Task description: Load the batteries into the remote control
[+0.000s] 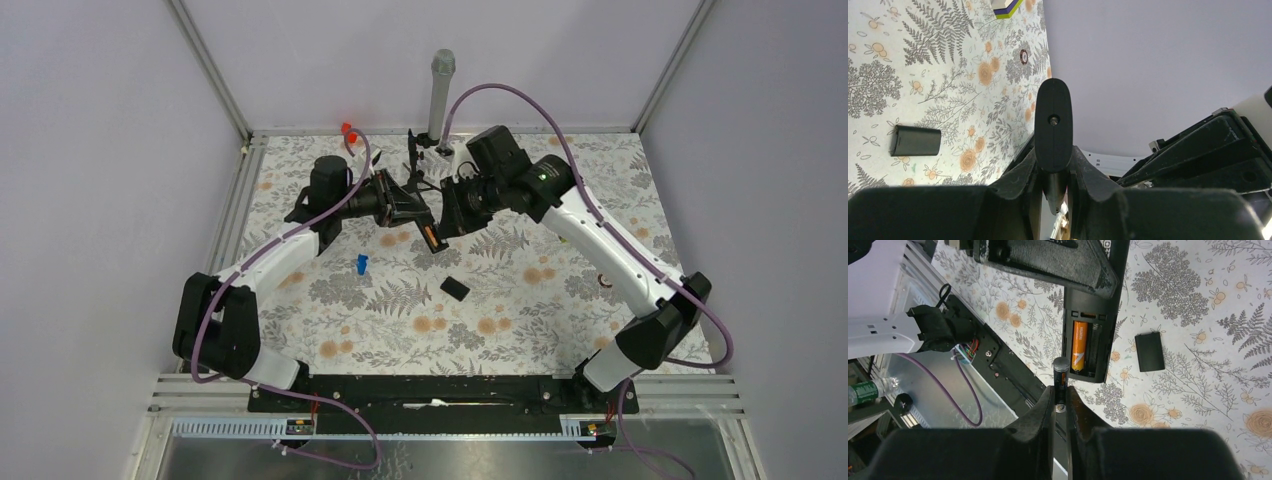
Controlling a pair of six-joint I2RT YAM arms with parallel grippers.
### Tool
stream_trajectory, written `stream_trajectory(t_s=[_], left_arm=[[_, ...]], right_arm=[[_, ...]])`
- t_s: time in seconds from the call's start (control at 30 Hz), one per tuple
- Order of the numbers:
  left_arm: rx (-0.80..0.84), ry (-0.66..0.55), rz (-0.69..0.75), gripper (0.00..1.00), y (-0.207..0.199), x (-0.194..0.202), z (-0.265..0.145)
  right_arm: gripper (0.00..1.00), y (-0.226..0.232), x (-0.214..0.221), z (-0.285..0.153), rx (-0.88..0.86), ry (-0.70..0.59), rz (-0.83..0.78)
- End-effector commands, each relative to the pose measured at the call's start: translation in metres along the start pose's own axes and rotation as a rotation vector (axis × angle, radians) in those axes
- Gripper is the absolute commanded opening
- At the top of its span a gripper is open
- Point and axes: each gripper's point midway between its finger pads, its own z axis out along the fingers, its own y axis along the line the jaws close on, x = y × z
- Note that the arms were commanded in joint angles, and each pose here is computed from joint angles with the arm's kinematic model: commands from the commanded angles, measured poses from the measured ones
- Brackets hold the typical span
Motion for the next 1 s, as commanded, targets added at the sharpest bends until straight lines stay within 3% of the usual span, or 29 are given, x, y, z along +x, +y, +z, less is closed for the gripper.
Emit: stream_trajectory(t_s=[0.0, 0.97], left_arm=[[0.011, 0.01, 0.026, 0.0, 0.002, 0.003, 0.0], [0.104, 0.057, 0.058, 0.0, -0.011, 0.012, -0.001]], right_arm=[[0.14, 0.003, 0.009, 0.001, 0.045, 0.085, 0.003], [0.24, -0.014, 0.014, 0.028, 0.196, 0.172, -0.062]])
